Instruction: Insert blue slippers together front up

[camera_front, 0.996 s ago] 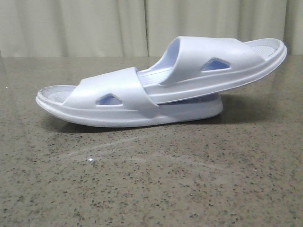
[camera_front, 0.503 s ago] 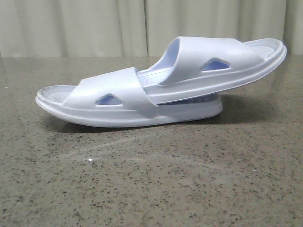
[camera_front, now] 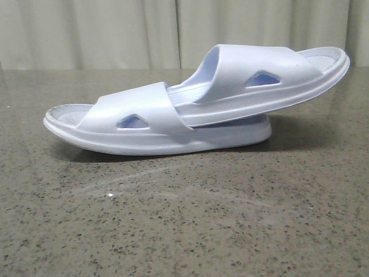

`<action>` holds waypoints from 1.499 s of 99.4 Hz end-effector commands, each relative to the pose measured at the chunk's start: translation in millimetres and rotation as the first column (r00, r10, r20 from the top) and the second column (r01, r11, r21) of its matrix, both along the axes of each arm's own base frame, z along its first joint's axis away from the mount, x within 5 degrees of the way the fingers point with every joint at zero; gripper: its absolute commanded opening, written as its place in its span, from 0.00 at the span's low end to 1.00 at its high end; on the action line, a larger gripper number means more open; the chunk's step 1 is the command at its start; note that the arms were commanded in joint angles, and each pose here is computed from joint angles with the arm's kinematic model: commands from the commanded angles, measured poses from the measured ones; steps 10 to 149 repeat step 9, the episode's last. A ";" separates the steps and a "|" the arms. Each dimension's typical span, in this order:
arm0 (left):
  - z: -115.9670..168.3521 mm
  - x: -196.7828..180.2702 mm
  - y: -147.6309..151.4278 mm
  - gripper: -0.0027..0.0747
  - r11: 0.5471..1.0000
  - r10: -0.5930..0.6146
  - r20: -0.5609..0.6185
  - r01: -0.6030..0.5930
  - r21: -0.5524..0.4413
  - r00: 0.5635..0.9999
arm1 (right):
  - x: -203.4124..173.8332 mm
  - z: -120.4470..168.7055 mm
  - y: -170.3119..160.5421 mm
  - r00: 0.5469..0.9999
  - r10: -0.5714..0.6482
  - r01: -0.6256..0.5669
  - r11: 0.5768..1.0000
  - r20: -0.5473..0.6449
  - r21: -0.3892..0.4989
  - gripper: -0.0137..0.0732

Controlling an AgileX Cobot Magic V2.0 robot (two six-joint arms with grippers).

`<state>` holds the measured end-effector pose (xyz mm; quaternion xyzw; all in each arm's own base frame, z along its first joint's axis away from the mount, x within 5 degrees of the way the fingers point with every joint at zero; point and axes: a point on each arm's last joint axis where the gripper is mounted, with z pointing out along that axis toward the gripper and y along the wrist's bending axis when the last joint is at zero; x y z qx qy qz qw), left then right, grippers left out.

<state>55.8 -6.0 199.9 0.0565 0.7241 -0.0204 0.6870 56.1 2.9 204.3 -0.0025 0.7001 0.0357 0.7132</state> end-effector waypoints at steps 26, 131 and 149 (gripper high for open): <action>4.9 -1.8 0.1 0.06 1.000 0.000 0.089 0.002 -0.025 0.996 | -1.1 1.8 0.0 0.997 -0.001 0.001 1.000 0.083 0.007 0.03; 4.9 -1.8 0.1 0.06 1.000 0.000 0.089 0.002 -0.025 0.996 | -1.1 1.8 0.0 0.997 -0.001 0.001 1.000 0.083 0.007 0.03; 4.9 -1.8 0.1 0.06 1.000 0.000 0.089 0.002 -0.025 0.996 | -1.1 1.8 0.0 0.997 -0.001 0.001 1.000 0.083 0.007 0.03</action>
